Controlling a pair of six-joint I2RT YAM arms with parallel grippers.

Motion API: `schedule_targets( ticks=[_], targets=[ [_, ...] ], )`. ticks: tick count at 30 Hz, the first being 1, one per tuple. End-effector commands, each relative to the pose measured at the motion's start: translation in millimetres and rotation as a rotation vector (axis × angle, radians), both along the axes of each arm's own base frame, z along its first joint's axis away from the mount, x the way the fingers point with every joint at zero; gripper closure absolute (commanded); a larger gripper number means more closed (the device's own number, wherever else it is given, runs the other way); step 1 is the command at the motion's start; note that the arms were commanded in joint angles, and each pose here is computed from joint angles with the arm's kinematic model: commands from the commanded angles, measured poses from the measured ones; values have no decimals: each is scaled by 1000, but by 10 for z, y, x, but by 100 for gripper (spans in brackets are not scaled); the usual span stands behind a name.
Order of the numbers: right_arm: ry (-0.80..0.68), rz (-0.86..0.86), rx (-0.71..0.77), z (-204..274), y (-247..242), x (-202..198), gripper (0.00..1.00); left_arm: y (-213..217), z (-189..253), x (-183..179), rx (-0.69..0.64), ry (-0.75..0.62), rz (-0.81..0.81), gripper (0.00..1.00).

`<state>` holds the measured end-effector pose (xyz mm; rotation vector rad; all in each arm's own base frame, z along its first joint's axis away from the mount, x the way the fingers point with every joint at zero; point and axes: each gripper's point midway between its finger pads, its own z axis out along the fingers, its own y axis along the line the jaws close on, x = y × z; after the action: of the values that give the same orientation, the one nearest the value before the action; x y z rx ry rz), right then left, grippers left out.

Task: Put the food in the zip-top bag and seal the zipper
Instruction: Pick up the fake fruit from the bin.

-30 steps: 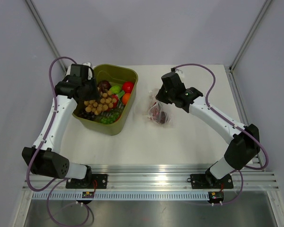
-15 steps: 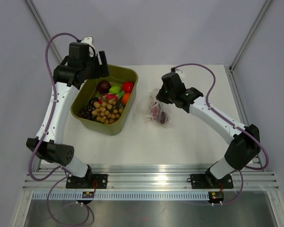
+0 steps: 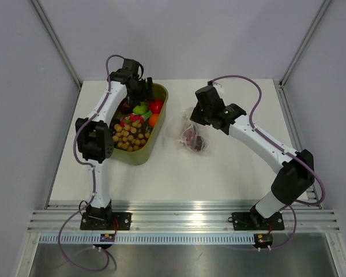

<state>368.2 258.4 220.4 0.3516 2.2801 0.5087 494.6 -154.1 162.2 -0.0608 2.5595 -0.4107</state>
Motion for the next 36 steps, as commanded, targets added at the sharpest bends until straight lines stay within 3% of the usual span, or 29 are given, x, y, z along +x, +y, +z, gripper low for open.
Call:
schedule_targets(
  ticks=[1,7,25,27,32,36],
  targets=[
    [-51,-31,-8,197,-32,118,100,-124,297,257,-76,-101,-35,25],
    [-41,-28,-13,182,-4,147,100,-260,-33,367,-148,-31,-68,23],
    [-35,-14,2,178,95,216,100,-338,-772,338,-95,94,-58,20],
    [-35,-14,-1,174,95,222,100,-356,-799,338,-100,96,-59,24],
    [-33,-11,1,168,110,233,100,-302,-666,325,-82,64,-41,60],
    [-34,-12,-1,169,102,228,100,-211,-88,332,-69,-64,-19,76]
  ],
)
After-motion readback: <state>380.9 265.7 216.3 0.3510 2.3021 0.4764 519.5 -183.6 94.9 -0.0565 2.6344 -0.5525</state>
